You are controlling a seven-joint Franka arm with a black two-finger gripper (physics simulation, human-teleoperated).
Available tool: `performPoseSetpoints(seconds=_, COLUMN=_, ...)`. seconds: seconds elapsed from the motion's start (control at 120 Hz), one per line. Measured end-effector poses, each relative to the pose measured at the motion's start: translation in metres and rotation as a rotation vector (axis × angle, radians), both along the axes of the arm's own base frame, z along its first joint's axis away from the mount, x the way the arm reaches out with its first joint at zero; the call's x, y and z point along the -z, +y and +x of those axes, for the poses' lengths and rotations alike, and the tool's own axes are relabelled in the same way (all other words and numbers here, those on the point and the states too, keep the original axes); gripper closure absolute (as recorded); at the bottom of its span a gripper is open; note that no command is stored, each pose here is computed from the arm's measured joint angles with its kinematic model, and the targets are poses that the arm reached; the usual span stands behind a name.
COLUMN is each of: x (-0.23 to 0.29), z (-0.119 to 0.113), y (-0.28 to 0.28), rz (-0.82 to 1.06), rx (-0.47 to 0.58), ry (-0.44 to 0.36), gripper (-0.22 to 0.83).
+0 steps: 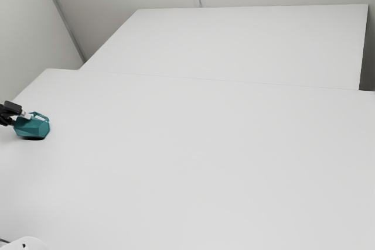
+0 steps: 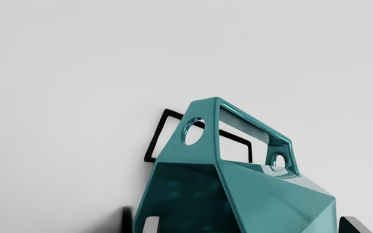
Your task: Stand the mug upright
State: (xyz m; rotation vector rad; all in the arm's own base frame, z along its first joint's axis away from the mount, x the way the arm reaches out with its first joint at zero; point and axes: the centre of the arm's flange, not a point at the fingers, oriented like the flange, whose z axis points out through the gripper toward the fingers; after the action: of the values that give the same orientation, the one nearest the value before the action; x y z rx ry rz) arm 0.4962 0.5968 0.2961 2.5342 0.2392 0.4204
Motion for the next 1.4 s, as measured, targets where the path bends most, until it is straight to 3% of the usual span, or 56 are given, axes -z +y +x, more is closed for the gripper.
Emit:
performPoseSetpoints(seconds=0.767, x=0.012, z=0.008, y=-0.007, rz=-0.074, rx=-0.005, ry=-0.069, gripper=0.01)
performPoseSetpoints(seconds=1.233, x=0.014, z=0.015, y=-0.014, rz=-0.103, rx=0.007, ry=-0.088, gripper=0.24)
performPoseSetpoints(seconds=1.4, x=0.012, z=0.016, y=-0.015, rz=-0.112, rx=0.006, ry=-0.099, gripper=0.37)
